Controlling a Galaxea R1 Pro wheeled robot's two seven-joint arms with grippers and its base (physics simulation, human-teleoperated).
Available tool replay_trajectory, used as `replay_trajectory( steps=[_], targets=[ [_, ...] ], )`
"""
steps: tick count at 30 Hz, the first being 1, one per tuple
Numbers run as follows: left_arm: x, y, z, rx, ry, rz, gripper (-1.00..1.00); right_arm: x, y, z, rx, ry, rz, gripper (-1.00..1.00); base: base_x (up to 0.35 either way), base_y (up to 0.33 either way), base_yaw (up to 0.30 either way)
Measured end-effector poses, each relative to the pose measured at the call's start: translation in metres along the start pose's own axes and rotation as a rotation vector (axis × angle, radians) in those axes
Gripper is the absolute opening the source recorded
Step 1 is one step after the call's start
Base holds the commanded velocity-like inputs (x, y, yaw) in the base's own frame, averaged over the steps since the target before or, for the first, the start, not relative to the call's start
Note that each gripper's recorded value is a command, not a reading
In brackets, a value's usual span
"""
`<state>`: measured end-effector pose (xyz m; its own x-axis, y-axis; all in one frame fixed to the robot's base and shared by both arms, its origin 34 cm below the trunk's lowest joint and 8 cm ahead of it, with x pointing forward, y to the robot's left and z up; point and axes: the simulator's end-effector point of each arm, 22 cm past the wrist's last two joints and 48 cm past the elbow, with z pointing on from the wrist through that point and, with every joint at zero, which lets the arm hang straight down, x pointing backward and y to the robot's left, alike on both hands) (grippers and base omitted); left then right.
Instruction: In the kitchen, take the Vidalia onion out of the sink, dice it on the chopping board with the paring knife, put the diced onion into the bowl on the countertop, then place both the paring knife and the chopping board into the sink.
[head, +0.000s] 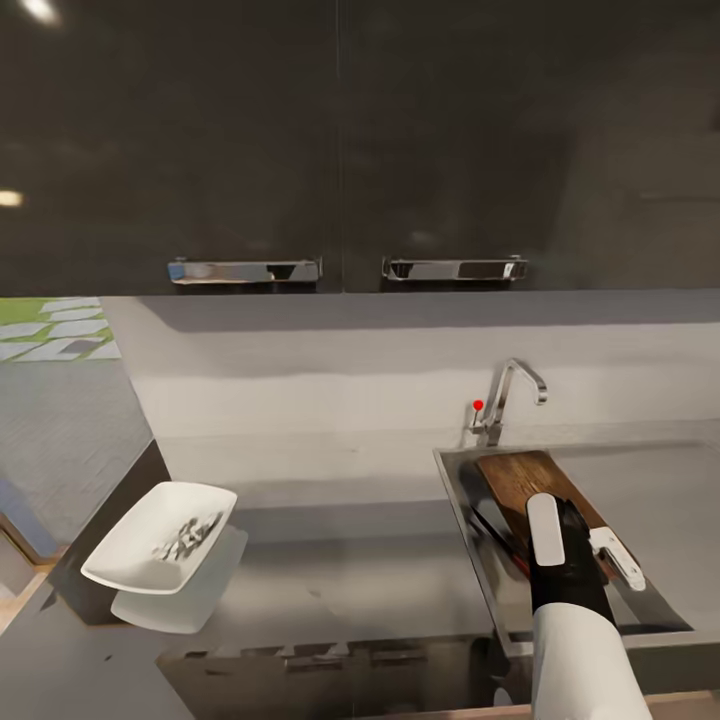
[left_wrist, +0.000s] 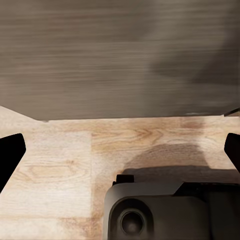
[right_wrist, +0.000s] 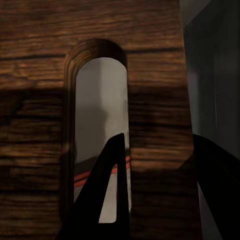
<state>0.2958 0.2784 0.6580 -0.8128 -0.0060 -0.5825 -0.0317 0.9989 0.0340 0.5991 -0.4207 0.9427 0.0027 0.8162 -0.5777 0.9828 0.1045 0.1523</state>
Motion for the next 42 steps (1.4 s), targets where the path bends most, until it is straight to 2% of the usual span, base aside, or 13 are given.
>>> replay_trajectory(
  steps=[42],
  targets=[
    [0.025,0.000,-0.004,-0.001,0.065,0.002,1.00,0.018,-0.009,0.024,0.050,0.008,-0.036,-1.00,0.014,-0.003,0.000]
  ],
)
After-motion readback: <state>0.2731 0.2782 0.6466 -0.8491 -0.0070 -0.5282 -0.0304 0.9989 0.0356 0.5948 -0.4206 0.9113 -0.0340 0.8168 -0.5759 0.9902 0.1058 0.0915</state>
